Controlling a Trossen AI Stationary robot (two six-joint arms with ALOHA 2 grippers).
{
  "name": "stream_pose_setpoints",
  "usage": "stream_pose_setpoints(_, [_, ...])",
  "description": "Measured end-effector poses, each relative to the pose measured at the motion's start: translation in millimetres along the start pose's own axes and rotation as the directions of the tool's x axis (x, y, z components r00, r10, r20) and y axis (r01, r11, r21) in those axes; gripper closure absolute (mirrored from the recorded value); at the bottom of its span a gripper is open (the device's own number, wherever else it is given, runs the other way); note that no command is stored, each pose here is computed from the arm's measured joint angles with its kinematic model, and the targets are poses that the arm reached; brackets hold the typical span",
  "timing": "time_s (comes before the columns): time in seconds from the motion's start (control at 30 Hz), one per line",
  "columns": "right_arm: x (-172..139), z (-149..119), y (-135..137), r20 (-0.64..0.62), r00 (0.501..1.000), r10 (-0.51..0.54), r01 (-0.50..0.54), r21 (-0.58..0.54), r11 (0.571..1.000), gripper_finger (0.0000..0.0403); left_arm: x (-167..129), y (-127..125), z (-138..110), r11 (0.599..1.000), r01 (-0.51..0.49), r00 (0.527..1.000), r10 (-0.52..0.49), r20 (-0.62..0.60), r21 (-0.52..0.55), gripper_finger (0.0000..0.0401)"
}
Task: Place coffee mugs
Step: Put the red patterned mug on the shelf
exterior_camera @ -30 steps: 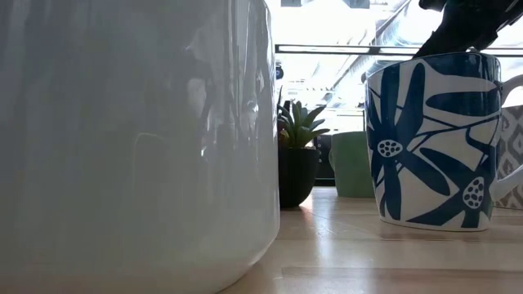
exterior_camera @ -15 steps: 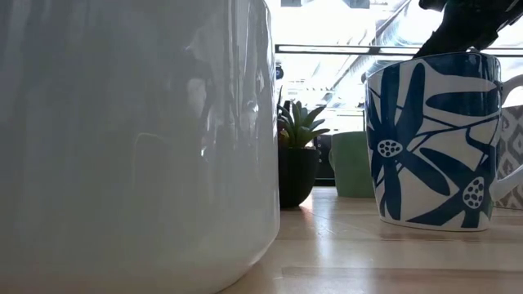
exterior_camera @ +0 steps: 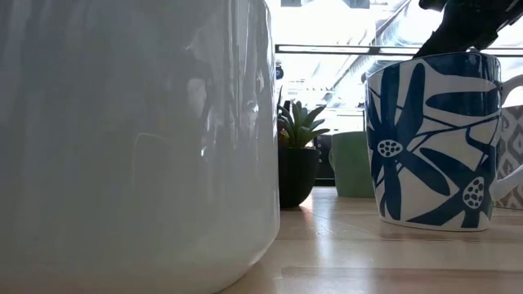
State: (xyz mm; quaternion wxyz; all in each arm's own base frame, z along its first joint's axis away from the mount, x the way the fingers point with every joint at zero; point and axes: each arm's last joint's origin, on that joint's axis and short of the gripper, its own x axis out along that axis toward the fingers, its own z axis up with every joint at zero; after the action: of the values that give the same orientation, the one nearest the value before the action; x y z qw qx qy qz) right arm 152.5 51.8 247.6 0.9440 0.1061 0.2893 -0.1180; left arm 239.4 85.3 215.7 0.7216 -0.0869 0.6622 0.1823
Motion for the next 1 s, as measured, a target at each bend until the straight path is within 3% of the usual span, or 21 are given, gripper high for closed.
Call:
stream_pose_setpoints(0.3, [0.0, 0.0, 0.0, 0.000, 1.000, 0.000, 0.000, 0.000, 1.000, 0.0314, 0.0, 0.2, 1.3, 0.999, 0.000, 1.000, 0.000, 0.013, 0.032, 0.0220])
stream_pose_setpoints(0.83, [0.0, -0.4, -0.2, -0.003, 1.000, -0.003, 0.003, -0.002, 1.000, 0.0314, -0.1, 0.2, 1.1, 0.994, 0.006, 1.000, -0.007, 0.011, 0.110, 0.0379])
stream_pose_setpoints(1.0, [0.0, -1.9, -1.2, -0.017, 1.000, -0.012, 0.012, -0.011, 1.000, 0.0314, -1.1, -0.3, 1.3, 0.994, 0.024, 1.000, -0.025, 0.014, 0.106, 0.0393])
